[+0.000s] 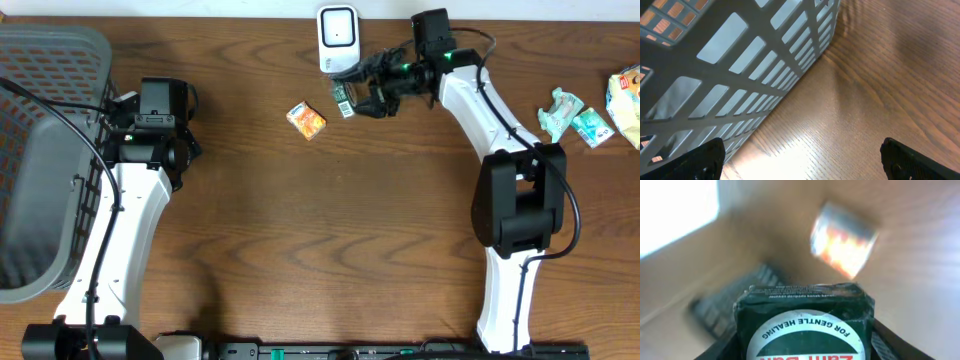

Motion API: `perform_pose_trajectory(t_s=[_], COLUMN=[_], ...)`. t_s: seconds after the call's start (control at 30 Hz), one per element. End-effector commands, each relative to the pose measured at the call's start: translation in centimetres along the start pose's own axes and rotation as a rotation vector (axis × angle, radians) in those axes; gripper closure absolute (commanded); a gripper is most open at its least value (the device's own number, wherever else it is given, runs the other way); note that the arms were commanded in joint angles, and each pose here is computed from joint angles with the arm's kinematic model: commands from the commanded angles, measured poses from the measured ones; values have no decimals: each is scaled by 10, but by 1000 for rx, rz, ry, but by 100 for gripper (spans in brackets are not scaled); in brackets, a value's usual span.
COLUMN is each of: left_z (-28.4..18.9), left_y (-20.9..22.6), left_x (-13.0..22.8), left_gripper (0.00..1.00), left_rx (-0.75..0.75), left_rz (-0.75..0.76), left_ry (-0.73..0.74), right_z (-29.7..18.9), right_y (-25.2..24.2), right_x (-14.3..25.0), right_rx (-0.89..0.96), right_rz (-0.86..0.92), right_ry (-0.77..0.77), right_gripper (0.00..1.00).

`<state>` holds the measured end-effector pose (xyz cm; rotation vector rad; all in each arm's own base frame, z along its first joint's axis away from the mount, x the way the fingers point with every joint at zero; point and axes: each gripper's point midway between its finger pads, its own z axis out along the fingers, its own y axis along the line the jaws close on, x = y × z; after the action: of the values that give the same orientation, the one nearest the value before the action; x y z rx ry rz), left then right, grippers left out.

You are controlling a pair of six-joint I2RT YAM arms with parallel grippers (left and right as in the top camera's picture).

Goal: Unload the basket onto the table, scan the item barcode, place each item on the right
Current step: 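Hold the green tin up under the scanner with the right gripper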

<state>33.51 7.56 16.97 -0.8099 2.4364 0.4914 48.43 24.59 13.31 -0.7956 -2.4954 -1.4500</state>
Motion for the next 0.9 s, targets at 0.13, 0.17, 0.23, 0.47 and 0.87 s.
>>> perform_pose_trajectory(t_s=[0.13,0.17,0.23,0.47,0.87], left_z=[2,2,2,2,2], left_y=[5,5,5,5,5], left_x=[-1,-1,-1,0,0], left_gripper=[3,2,2,2,2], left_rx=[-27,-27,-27,-27,-27], left_rz=[14,14,14,15,15], left_ry=[-5,-4,-5,-4,-4], right_z=[-37,-38,-42,-64,-24], right_y=[17,28,51,107,127], right_x=[-99,-102,-106,-110,-127], right_rx=[219,200,165,140,130], right_rz=[-313,-352,-437,-647,-984], right_ry=[-738,-775,-860,-1185,-1348], right_gripper=[52,52,52,54,50])
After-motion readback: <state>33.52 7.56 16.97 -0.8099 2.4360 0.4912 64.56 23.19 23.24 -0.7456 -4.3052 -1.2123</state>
